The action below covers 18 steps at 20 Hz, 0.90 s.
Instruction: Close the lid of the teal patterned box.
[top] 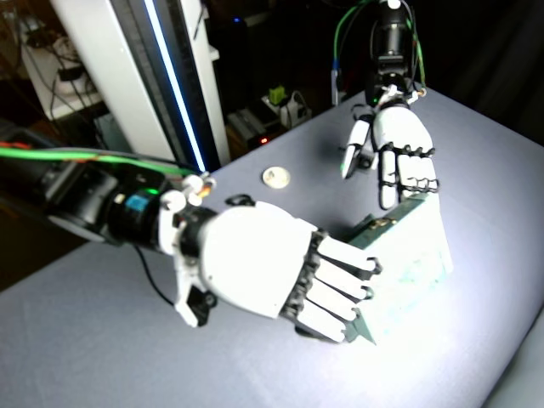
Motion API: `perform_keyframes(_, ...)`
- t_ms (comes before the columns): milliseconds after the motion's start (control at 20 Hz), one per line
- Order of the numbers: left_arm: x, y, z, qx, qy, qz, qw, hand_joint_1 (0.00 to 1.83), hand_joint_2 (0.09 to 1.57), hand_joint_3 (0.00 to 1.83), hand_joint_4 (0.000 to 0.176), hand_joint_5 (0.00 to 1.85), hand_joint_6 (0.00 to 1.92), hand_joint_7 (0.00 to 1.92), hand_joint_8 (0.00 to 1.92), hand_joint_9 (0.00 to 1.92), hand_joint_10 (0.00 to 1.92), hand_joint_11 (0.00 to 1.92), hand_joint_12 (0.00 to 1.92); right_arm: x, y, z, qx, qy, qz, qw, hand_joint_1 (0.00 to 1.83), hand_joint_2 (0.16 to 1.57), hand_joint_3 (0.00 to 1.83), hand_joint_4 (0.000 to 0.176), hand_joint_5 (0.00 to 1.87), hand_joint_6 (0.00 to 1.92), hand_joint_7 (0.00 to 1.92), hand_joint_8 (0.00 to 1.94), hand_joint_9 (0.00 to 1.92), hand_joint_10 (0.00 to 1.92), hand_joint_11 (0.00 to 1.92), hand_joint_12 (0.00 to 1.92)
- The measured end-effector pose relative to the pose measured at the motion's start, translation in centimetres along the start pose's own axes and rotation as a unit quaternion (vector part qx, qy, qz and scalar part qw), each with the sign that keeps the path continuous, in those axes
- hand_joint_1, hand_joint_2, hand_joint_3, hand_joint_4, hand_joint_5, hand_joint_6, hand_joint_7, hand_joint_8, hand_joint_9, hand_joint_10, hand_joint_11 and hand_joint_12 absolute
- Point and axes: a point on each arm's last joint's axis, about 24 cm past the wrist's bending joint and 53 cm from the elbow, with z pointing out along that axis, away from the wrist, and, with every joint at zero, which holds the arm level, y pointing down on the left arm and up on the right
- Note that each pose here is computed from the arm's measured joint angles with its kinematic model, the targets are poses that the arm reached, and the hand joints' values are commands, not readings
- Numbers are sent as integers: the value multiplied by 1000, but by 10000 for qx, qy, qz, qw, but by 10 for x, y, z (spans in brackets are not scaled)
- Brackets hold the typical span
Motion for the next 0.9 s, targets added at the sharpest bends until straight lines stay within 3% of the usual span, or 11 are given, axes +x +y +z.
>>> perform_keyframes(50, 2, 1, -2, -33, 4, -47, 10000, 163, 1426, 1, 126, 63, 3, 0, 0, 0, 0, 0, 572, 1, -1, -2, -1, -4, 13, 10000, 332, 1454, 0, 0, 5, 1593, 314, 1589, 549, 1913, 677, 1921)
perform_keyframes(100, 6, 3, -5, -56, 43, -60, 10000, 85, 1423, 1, 118, 43, 3, 0, 0, 0, 0, 0, 577, 3, 0, -3, -13, -7, 53, 10000, 306, 1453, 0, 0, 0, 1468, 308, 1485, 516, 1828, 634, 1921)
perform_keyframes(200, 10, 6, -9, -116, 63, -129, 9998, 66, 1425, 1, 107, 37, 1, 0, 0, 0, 0, 0, 451, 8, -1, -6, -15, 39, 124, 9999, 195, 1492, 7, 0, 2, 1241, 388, 1315, 497, 1679, 523, 1921)
perform_keyframes(300, 15, 9, -13, -165, 100, -170, 9997, 93, 1458, 8, 97, 35, 1, 0, 0, 0, 0, 0, 370, 11, -2, -11, -8, 63, 166, 9998, 203, 1489, 1, 0, 0, 1188, 415, 1371, 474, 1711, 483, 1921)
perform_keyframes(400, 17, 10, -16, -208, 130, -194, 9995, 100, 1460, 2, 97, 43, 3, 0, 0, 0, 0, 0, 155, 12, -3, -15, -15, 53, 205, 9998, 265, 1468, 0, 0, 4, 1020, 420, 1343, 441, 1692, 444, 1921)
perform_keyframes(450, 17, 11, -17, -209, 133, -201, 9995, 76, 1454, 0, 100, 47, 5, 0, 0, 0, 0, 0, 139, 12, -3, -16, -34, 44, 231, 9997, 234, 1463, 0, 0, 13, 992, 372, 1208, 350, 1573, 353, 1921)
perform_keyframes(550, 19, 13, -19, -250, 153, -211, 9993, 14, 1457, 2, 96, 39, 3, 0, 0, 0, 0, 0, 149, 17, -5, -20, -22, 78, 275, 9996, 143, 1452, 0, 0, 0, 1036, 377, 1135, 343, 1529, 332, 1921)
perform_keyframes(650, 23, 17, -23, -313, 214, -242, 9990, 14, 1478, 3, 78, 51, 6, 0, 0, 0, 0, 0, 404, 23, -7, -23, 10, 148, 376, 9992, 111, 1423, 0, 0, 0, 996, 254, 885, 155, 1334, 77, 1921)
perform_keyframes(800, 23, 17, -26, -344, 227, -264, 9988, 83, 1486, 0, 67, 90, 16, 54, 9, 31, 12, 0, 290, 26, -10, -27, 26, 178, 453, 9988, 85, 1435, 2, 0, 0, 931, 232, 752, 110, 1245, 0, 1908)
perform_keyframes(850, 23, 19, -27, -360, 229, -252, 9988, 255, 1450, 0, 62, 154, 34, 164, 26, 150, 73, 0, 932, 26, -11, -29, 36, 175, 459, 9988, 73, 1428, 0, 0, 0, 942, 214, 735, 83, 1262, 0, 1918)
perform_keyframes(900, 21, 21, -30, -399, 207, -264, 9986, 211, 1450, 0, 68, 184, 40, 203, 26, 194, 103, 0, 1285, 24, -12, -30, 32, 135, 484, 9987, 81, 1424, 0, 0, 0, 952, 231, 805, 103, 1342, 30, 1920)
